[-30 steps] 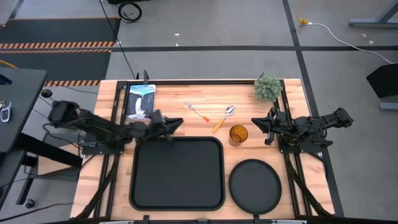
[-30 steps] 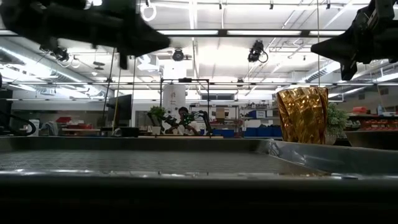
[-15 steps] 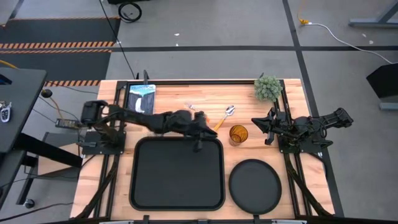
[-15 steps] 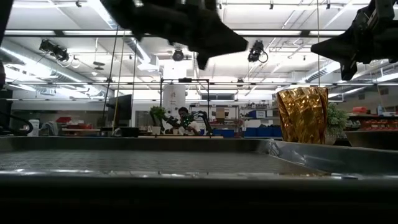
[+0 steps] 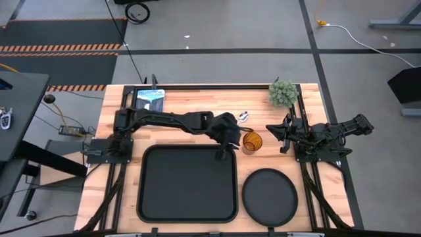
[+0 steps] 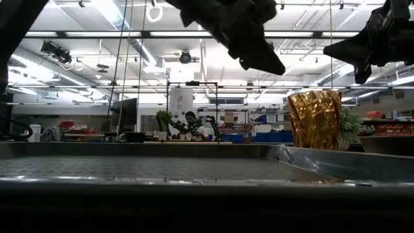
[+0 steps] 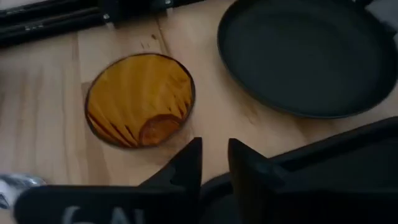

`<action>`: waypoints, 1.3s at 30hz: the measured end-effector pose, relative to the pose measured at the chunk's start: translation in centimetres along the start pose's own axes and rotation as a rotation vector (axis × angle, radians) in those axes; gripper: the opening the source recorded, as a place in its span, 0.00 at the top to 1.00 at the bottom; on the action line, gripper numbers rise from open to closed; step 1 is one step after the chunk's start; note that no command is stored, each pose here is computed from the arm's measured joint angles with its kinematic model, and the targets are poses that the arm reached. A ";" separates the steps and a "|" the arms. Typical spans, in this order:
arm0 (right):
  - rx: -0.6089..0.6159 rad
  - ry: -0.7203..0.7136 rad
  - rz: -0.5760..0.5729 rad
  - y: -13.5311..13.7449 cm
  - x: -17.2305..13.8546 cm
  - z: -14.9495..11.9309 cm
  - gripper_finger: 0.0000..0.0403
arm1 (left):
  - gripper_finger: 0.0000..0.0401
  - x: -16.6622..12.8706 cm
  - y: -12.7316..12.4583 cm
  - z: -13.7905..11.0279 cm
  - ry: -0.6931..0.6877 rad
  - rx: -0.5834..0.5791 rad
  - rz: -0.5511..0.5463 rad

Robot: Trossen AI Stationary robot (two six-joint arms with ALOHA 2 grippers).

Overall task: Pick and place plate/cup/fork/spoon on tray
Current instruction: Put the orange cup on the black tray to the top right of the black tray

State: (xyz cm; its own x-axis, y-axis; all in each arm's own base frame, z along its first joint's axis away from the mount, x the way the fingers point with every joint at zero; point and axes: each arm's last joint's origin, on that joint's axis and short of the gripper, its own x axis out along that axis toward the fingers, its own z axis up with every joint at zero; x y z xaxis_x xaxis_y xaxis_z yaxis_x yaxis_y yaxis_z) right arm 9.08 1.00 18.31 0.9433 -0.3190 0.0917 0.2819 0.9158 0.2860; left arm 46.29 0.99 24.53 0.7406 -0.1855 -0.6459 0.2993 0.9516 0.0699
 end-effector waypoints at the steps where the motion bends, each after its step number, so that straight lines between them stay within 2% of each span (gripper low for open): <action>1: 0.000 0.000 0.001 0.0 0.0 0.0 0.96 | 0.75 0.3 0.1 0.2 0.010 0.017 0.004; 6: 0.000 0.000 0.000 0.0 0.0 0.0 0.96 | 0.61 1.3 0.0 1.0 0.021 0.113 0.036; 10: 0.000 0.000 0.000 0.0 0.0 0.0 0.96 | 0.55 2.3 -0.1 1.0 0.047 0.204 0.082; 14: 0.000 0.000 0.000 0.0 0.0 0.0 0.96 | 0.55 2.9 0.0 1.4 0.047 0.273 0.111; 22: 0.004 -0.005 0.002 0.0 0.0 0.1 0.96 | 0.61 3.4 0.4 4.3 0.069 0.304 0.098; 27: 0.005 -0.007 0.002 0.0 0.0 0.1 0.96 | 0.61 4.6 0.3 3.3 0.173 0.306 0.051; 35: 0.005 -0.007 0.002 0.0 0.0 0.1 0.96 | 0.51 4.6 0.3 3.1 0.199 0.336 0.070; 39: 0.005 -0.007 0.002 0.0 0.0 0.1 0.96 | 0.50 4.9 0.3 2.7 0.223 0.367 0.058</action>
State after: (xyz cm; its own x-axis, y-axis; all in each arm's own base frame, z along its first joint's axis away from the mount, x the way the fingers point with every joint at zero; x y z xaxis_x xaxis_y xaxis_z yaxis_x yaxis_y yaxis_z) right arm 9.07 0.99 18.39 0.9425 -0.3191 0.0994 0.2791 0.9151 0.2911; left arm 51.59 -0.33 23.46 0.6264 -0.0381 -0.7785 0.4847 0.8013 0.3508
